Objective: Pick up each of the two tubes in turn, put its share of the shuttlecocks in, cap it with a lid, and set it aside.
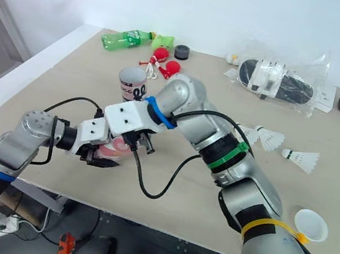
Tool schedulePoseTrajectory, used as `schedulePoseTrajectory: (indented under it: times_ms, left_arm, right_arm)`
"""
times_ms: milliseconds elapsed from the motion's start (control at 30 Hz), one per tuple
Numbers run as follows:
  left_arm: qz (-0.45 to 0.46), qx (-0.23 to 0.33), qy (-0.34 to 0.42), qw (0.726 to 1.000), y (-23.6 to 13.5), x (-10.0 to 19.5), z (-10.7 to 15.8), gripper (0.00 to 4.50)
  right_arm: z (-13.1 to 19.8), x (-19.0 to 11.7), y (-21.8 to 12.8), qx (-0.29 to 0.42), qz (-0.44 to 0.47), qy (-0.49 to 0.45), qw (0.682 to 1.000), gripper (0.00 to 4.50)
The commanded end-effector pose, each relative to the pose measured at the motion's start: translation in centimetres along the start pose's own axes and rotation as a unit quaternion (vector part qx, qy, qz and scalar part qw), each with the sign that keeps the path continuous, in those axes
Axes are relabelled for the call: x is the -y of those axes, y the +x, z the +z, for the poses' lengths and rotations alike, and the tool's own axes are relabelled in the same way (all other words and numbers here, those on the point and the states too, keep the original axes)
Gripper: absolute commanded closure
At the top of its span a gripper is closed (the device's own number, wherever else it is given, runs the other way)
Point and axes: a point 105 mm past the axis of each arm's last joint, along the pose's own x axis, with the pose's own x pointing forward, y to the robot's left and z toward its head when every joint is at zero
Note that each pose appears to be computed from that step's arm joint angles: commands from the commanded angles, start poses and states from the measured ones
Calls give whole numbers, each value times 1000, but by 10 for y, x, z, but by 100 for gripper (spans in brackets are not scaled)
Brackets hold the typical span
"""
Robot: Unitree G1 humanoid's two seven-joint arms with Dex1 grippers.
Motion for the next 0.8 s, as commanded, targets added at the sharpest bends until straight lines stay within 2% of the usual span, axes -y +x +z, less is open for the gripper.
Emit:
schedulePoseTrajectory:
  times_ms: [33, 233, 533, 667, 800]
  left_arm:
    - [-57, -22, -32, 998, 23, 25, -18, 120]
    - [-56, -21, -30, 998, 23, 24, -16, 120]
    - [-55, -20, -28, 998, 23, 21, -15, 120]
    - [-54, -20, -28, 998, 23, 21, -15, 120]
    - [-45, 8, -26, 999, 23, 19, -8, 120]
  right_arm:
    - [19, 10, -31, 18, -35, -23, 999, 441]
    - [12, 10, -43, 5, -40, -7, 999, 441]
    - [15, -4, -26, 15, -8, -7, 1000, 441]
    - [21, 1, -52, 41, -47, 9, 998, 441]
    - [18, -11, -93, 76, -74, 42, 993, 441]
